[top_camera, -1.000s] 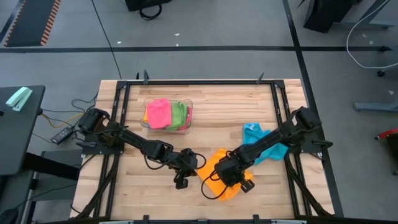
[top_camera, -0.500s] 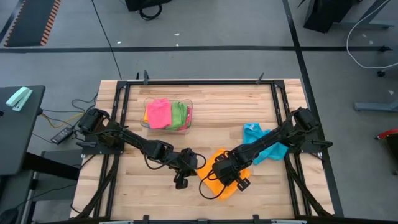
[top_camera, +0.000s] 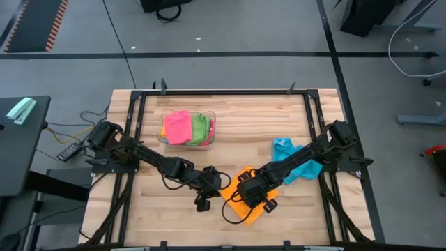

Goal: Fold microfiber towels
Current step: Fold the orange microfiber towel

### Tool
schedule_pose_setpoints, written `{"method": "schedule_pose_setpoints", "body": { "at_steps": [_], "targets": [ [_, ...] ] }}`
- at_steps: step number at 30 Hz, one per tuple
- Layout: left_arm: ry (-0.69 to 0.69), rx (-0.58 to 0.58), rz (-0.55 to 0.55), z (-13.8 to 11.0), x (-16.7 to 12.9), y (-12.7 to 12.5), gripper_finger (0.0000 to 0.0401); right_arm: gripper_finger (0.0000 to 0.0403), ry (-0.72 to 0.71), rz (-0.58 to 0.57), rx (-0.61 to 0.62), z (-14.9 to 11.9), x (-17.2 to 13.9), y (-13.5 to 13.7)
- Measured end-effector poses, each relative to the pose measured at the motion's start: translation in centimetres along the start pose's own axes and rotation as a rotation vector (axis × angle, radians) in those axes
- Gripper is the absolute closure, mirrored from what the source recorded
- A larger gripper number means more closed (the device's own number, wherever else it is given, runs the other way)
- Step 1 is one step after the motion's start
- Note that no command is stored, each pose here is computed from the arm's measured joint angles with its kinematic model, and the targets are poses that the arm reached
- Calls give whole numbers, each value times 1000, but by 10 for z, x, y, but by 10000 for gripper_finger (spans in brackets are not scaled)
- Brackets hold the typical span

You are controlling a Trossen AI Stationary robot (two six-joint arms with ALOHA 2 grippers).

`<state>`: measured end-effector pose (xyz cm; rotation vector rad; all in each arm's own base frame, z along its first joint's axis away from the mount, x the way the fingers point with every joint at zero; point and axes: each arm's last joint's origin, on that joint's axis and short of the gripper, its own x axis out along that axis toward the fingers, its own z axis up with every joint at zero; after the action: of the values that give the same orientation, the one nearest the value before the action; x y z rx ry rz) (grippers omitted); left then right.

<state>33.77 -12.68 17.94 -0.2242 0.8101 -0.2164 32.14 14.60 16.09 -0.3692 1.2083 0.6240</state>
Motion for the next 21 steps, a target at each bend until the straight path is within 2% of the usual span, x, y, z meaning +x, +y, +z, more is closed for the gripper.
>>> {"method": "schedule_pose_setpoints", "body": {
  "at_steps": [11, 16, 21],
  "targets": [
    [0, -8, 0, 0, 0, 0, 379, 256, 25, -85, 14, 1, -1, 0],
    [1, -8, 0, 0, 0, 0, 384, 244, 50, -124, 30, 11, -14, 4],
    [3, -8, 1, 0, 0, 0, 377, 245, 18, -210, -54, 25, -19, 22]
  ]
}}
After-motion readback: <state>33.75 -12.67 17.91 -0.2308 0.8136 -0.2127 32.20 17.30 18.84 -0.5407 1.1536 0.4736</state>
